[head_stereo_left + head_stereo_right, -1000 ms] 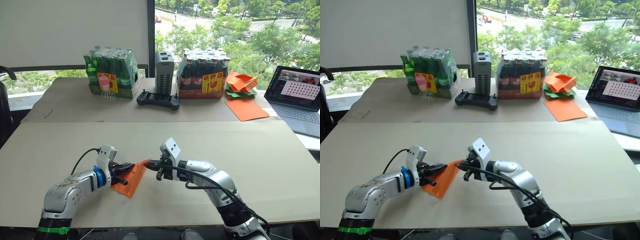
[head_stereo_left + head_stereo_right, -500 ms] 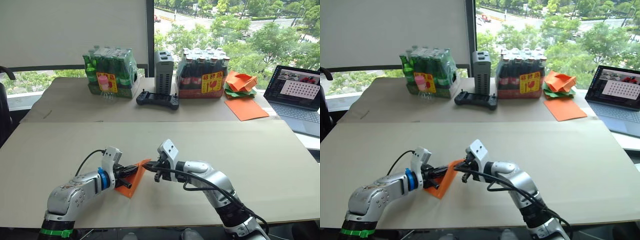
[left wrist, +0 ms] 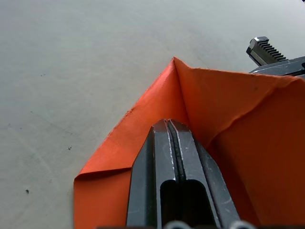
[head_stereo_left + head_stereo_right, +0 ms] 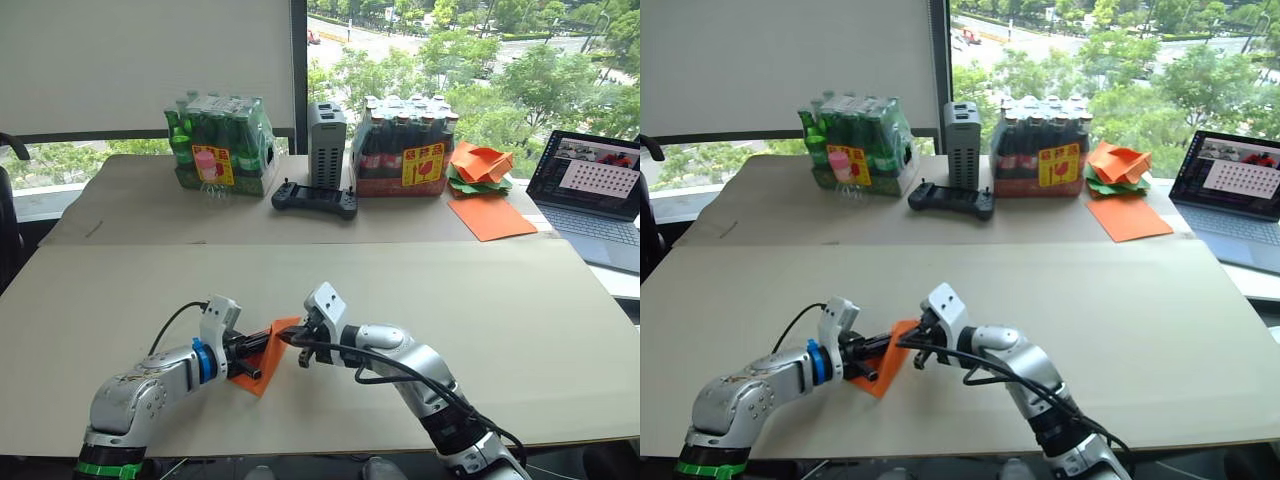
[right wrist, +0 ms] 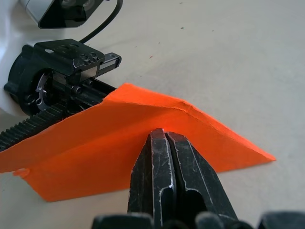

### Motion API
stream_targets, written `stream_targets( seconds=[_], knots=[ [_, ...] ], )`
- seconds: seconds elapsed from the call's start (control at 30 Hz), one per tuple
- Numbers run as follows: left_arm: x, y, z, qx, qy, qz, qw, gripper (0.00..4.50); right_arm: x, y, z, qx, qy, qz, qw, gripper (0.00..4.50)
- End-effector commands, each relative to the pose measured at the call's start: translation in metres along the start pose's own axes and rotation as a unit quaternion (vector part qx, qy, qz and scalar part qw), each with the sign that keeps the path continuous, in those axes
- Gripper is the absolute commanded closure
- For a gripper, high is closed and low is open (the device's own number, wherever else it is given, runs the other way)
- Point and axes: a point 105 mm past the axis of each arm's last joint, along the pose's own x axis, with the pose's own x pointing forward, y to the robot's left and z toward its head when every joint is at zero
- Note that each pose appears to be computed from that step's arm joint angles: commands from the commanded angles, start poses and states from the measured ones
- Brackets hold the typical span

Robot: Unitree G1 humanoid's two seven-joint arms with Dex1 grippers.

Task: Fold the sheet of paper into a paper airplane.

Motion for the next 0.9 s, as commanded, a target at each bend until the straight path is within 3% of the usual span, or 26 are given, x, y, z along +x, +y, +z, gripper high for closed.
stream_targets(
  seconds=[0.03,0.67,0.9],
  knots=[
    [-0.011,0.012,-0.004,0.002,0.003,0.027,1.000,4.45,0.004,0.004,0.012,-0.024,-0.019,0.009,0.999,4.50],
    [-0.050,0.038,-0.014,-0.021,-0.009,0.090,0.996,4.45,0.018,0.009,0.009,-0.049,-0.008,0.023,0.998,4.50],
    [-0.069,0.037,-0.003,-0.026,-0.037,0.085,0.995,4.45,0.022,0.004,-0.001,-0.066,0.019,0.010,0.998,4.50]
  ],
)
